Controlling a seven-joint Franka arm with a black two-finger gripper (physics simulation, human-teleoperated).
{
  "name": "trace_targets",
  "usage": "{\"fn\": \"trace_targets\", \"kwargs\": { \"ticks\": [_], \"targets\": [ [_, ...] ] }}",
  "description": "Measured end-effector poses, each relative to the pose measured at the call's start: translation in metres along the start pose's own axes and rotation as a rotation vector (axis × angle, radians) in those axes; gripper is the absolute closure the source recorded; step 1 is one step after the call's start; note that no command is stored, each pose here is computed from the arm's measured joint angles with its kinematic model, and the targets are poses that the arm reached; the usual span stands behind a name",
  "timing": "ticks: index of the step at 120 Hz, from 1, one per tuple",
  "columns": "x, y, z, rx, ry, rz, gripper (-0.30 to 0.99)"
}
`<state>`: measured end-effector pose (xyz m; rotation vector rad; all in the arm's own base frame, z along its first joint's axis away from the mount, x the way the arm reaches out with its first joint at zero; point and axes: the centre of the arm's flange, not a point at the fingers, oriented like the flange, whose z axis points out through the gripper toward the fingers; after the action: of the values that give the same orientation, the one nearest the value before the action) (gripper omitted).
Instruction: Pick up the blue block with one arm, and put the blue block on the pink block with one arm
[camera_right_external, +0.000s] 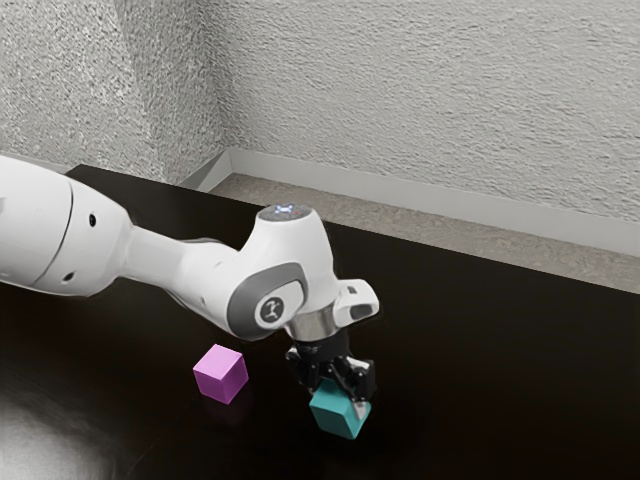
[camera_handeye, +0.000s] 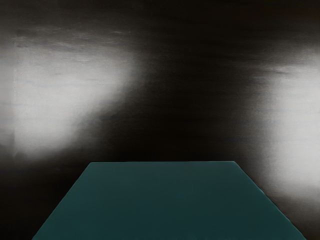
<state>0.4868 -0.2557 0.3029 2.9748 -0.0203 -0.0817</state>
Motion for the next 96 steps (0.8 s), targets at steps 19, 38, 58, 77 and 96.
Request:
{"fn": "trace_targets", "kwargs": {
  "ticks": [19, 38, 58, 77, 96],
  "targets": [
    [-0.011, -0.042, -0.077, 0.024, 0.105, -0.023, 0.36],
    [-0.028, -0.141, -0.119, 0.067, 0.135, -0.180, 0.35],
    [-0.027, -0.208, -0.119, 0.104, 0.099, -0.304, 0.34],
    [-0.008, -0.239, -0.108, 0.132, 0.062, -0.347, 0.34],
    [0.009, -0.240, -0.101, 0.146, 0.045, -0.326, 0.33]
  ]
}}
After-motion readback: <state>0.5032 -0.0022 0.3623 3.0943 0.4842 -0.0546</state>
